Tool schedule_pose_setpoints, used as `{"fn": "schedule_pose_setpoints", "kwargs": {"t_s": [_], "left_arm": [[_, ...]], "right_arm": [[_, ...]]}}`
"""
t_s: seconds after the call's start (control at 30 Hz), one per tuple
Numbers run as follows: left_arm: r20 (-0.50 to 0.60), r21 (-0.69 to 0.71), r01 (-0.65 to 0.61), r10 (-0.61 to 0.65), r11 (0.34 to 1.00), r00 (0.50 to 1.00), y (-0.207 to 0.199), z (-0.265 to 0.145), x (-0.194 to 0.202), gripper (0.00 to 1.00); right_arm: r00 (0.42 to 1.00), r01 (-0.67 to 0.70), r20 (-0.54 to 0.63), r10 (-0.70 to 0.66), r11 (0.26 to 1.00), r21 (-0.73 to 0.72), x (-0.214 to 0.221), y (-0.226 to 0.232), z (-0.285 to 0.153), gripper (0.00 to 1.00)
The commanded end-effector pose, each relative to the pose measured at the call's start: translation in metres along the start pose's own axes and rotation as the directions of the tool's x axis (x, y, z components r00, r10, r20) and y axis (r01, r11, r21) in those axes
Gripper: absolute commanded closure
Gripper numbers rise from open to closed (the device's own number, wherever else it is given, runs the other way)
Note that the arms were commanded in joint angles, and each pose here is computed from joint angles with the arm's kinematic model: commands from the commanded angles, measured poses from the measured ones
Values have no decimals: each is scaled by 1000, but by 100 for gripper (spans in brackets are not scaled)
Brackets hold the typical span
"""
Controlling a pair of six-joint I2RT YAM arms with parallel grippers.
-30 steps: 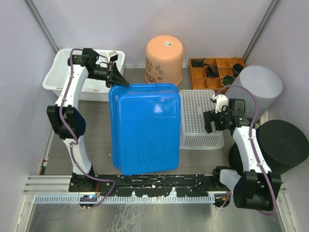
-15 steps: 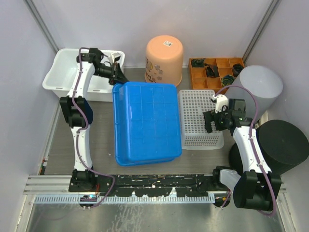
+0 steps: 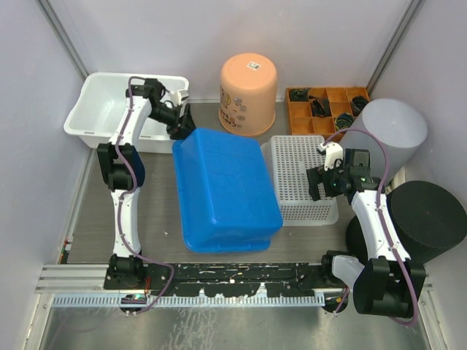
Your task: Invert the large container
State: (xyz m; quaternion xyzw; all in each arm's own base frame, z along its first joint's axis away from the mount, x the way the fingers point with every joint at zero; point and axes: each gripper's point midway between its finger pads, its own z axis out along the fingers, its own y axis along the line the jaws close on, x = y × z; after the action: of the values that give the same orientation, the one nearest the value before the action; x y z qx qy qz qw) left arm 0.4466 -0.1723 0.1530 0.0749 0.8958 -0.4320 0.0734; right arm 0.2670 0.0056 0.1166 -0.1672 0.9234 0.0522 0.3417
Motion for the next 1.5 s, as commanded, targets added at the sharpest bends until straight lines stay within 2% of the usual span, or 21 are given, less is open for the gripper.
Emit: {"fn": "schedule_pose_setpoints", "kwargs": {"t_s": [0.0, 0.03, 0.07, 0.23, 0.4, 0.5, 0.57, 0.63, 0.7, 0.73, 0.77, 0.83, 0.93, 1.0, 1.07, 1.13, 1.17, 1.23, 1.3, 1.37, 1.47], "left_arm": [[37, -116, -126, 131, 985, 991, 9, -6, -12, 20], [37, -149, -141, 148, 979, 988, 11, -6, -13, 3], [37, -190, -161, 171, 969, 985, 12, -8, -15, 1], [60, -408, -267, 317, 873, 946, 11, -28, -35, 1], [57, -635, -328, 466, 699, 883, 7, -64, -56, 1], [68, -717, -370, 588, 591, 806, -23, -110, -67, 1], [11, -738, -458, 686, 497, 727, -51, -145, -59, 1], [-84, -756, -548, 778, 357, 623, -77, -181, -45, 2], [-154, -788, -567, 814, 240, 559, -82, -219, -33, 2], [-171, -798, -564, 816, 214, 552, -77, -237, -26, 2], [-169, -814, -542, 808, 208, 565, -70, -256, -18, 2], [-180, -804, -537, 758, 253, 627, -46, -278, 8, 1], [-197, -693, -572, 648, 438, 736, -15, -280, 77, 3], [-233, -603, -602, 606, 523, 760, 0, -269, 124, 3], [-299, -569, -625, 574, 534, 762, 19, -251, 169, 2], [-374, -557, -655, 551, 510, 746, 37, -231, 199, 1], [-394, -553, -664, 545, 503, 740, 43, -221, 207, 0], [-400, -534, -668, 542, 518, 739, 45, -199, 223, 0], [-345, -488, -670, 582, 559, 737, 38, -172, 225, 1], [-264, -511, -636, 598, 578, 756, 31, -157, 216, 1], [-260, -494, -633, 593, 596, 762, 27, -130, 200, 1]], "right_arm": [[1000, 21, 3, -21, 1000, -20, -4, 4, 0, 0], [1000, 20, 2, -20, 1000, -20, -3, 4, 0, 0], [1000, 21, 1, -21, 1000, -22, -3, 4, 0, 0], [1000, 26, 2, -26, 999, -25, -4, 6, 0, 0], [999, 46, 28, -45, 999, -21, -10, 8, -4, 0], [998, 57, 35, -57, 998, -19, -10, 8, -4, 0], [998, 59, 32, -58, 998, -20, -10, 8, -4, 0], [998, 60, 31, -59, 998, -31, -10, 10, -5, 0], [995, 82, 52, -79, 995, -48, -18, 17, -9, 0], [992, 109, 74, -105, 993, -50, -26, 22, -13, 0], [983, 157, 106, -152, 986, -46, -39, 30, -19, 0], [962, 235, 152, -228, 971, -30, -69, 38, -30, 0], [931, 332, 171, -321, 942, -39, -115, 43, -40, 0], [897, 398, 224, -381, 917, -33, -149, 50, -46, 0], [852, 461, 297, -431, 887, -37, -185, 65, -53, 0], [804, 531, 356, -477, 845, -67, -221, 95, -56, 0], [764, 576, 404, -503, 814, -74, -247, 119, -63, 0], [702, 661, 446, -556, 741, -117, -269, 174, -60, 0], [615, 748, 511, -600, 648, -140, -279, 237, -59, 0], [531, 809, 580, -618, 572, -132, -285, 290, -63, 0], [524, 832, 615, -590, 509, -221, -282, 337, -59, 0]]}}
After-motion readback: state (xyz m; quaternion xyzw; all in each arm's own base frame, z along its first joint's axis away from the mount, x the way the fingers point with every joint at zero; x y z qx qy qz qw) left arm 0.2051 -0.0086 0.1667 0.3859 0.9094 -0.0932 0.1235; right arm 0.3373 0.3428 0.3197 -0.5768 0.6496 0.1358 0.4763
